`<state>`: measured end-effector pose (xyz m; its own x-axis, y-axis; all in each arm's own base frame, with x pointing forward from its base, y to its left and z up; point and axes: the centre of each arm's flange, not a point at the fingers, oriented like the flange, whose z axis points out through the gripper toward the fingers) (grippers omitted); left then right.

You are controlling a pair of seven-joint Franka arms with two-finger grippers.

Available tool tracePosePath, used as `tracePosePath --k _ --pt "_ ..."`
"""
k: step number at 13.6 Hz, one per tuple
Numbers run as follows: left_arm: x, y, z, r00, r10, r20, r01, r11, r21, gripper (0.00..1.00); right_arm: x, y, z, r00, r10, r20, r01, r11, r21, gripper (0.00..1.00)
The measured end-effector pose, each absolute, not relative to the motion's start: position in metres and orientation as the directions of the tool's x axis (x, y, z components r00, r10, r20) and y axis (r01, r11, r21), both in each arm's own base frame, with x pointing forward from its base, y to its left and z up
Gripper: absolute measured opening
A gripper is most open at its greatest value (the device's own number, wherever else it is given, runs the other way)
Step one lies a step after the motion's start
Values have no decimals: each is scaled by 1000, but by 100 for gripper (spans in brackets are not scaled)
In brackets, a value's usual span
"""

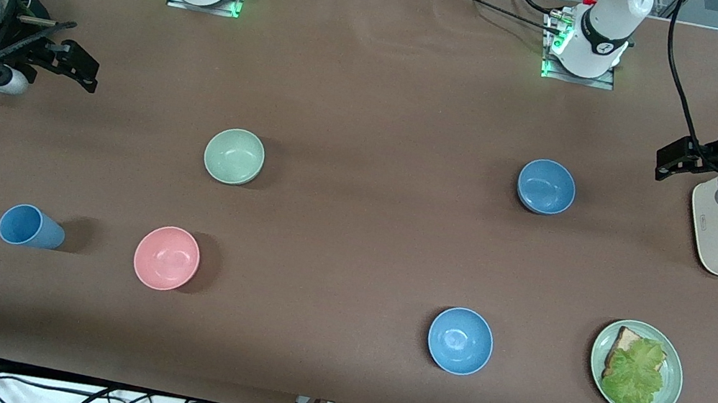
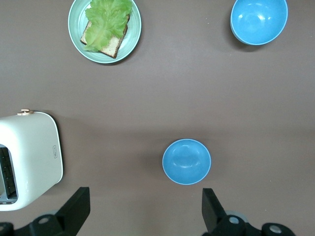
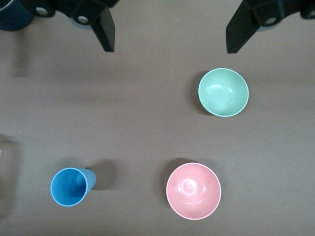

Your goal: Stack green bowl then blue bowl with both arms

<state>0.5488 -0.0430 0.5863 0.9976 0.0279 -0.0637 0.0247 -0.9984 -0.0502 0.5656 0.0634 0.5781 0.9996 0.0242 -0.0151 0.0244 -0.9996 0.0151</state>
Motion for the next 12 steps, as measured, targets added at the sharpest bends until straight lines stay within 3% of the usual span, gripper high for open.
tracePosePath --k 12 --pt "549 -44 587 998 18 -64 15 -999 -50 100 556 70 576 999 36 -16 37 -999 16 100"
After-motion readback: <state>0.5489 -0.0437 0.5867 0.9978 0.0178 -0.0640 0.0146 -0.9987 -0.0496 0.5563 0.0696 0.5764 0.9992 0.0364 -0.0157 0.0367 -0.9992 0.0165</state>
